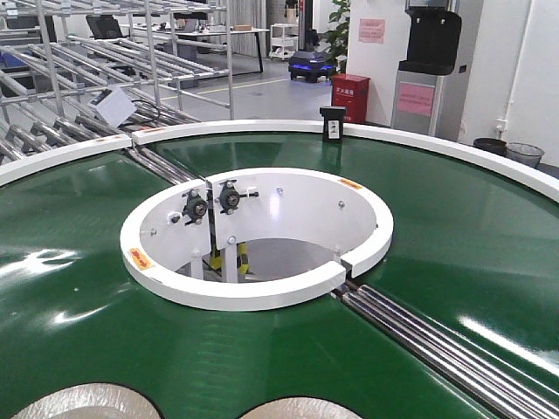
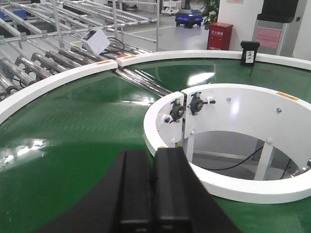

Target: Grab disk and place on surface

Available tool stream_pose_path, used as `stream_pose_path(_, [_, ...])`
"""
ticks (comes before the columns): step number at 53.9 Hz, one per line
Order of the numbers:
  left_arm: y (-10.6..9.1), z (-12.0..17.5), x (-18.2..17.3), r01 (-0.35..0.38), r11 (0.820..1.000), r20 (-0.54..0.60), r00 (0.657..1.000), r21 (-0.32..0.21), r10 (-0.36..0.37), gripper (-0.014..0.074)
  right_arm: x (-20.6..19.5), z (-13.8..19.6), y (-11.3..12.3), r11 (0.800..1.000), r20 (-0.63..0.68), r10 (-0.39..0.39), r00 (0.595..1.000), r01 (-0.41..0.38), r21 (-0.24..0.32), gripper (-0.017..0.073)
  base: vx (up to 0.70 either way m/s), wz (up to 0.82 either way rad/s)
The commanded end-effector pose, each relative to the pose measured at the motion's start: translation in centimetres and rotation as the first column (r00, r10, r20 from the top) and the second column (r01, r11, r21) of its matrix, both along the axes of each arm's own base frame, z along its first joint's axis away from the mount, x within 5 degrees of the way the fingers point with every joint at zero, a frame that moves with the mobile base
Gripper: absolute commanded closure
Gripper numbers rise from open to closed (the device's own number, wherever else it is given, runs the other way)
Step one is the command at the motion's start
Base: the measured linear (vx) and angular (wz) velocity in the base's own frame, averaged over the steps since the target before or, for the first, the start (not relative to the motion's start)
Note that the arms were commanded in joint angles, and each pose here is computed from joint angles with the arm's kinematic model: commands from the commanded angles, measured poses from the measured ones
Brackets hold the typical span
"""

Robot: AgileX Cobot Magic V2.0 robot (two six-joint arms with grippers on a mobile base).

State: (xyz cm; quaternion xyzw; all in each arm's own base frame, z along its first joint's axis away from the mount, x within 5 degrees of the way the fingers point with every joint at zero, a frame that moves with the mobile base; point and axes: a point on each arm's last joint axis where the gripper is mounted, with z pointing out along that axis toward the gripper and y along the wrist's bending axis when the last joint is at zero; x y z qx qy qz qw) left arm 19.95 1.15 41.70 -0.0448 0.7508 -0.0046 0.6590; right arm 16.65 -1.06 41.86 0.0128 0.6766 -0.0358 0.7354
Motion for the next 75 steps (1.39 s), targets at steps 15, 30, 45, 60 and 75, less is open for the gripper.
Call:
stream_pose_path(15, [-0.1,2.6,-0.4,0.003,1.0,0.164,0.986,0.008,-0.004,0.0034,-0.5,2.0,0.1,1.0,0.122,0.008,0.992,-0.006,-0.018,-0.0131,0.0,0.0])
stream_pose_path(30, [-0.5,1.6,0.0,0.028,0.991,0.049,0.999,-0.131,-0.022,0.0034,-0.6,2.4,0.1,1.0,0.164,0.015,0.986,-0.013,-0.015,-0.0146,0.0,0.0])
stream_pose_path(45, [-6.3,-2.9,6.8,0.484,0.8,-0.253,0.774,-0.355,-0.581,0.0081,0.1,2.1,0.1,0.998,0.15,0.016,0.989,-0.025,0.059,-0.0034,0.0,0.0])
stream_pose_path(60, [0.8,-8.9,11.8,0.252,0.916,-0.514,0.766,-0.311,-0.386,0.0081,1.0,1.2,0.0,0.997,0.075,0.014,0.997,-0.019,0.071,0.0055,0.0,0.0])
stream_pose_path(75, [7.2,-14.4,13.1,0.063,0.937,-0.662,0.691,-0.344,-0.289,0.0081,1.0,1.0,0.0,0.997,0.059,0.013,0.998,-0.017,0.071,0.006,0.0,0.0])
